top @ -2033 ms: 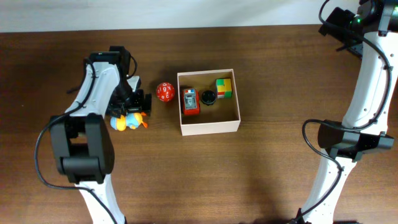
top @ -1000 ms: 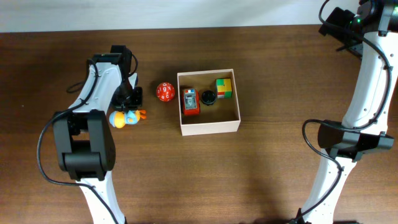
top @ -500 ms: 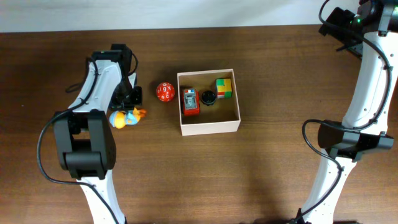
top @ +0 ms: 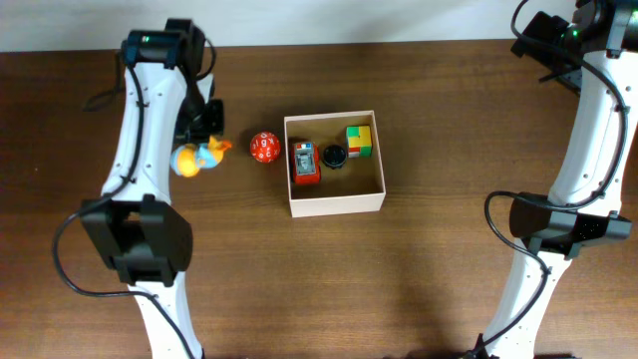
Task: Pack container
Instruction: 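Lift the duck with the left gripper and carry it over the box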
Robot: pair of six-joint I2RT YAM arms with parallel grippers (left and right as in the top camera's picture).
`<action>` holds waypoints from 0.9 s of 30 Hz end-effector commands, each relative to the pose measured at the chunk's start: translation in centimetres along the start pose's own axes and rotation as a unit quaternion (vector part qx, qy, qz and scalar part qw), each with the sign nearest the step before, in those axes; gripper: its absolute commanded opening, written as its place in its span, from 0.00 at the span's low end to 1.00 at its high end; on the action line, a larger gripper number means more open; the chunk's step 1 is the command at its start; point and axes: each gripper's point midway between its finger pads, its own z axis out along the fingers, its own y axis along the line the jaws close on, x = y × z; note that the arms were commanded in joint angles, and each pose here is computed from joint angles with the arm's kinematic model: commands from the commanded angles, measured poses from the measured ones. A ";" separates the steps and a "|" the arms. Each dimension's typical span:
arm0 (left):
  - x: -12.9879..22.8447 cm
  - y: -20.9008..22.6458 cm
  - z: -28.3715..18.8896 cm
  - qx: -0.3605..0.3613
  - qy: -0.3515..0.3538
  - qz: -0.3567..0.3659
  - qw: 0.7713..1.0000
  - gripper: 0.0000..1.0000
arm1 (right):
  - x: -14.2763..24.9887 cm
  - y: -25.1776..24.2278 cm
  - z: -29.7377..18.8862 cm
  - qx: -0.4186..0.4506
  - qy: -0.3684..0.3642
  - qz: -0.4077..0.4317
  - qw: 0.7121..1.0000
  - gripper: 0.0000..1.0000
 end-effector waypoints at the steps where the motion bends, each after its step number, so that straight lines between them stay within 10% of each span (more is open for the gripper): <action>1: -0.3 -4.0 -3.0 0.021 -0.039 0.035 0.998 0.02 | -0.6 -0.3 -2.2 -0.009 -0.023 0.011 1.000 0.99; 12: 1.8 -17.1 -5.5 0.042 -0.103 0.144 0.983 0.02 | -0.6 -0.3 -2.2 -0.009 -0.023 0.011 1.000 0.99; 27: 4.3 -18.4 -4.5 -0.012 -0.085 0.127 0.988 0.02 | -0.6 -0.3 -2.2 -0.009 -0.023 0.011 1.000 0.99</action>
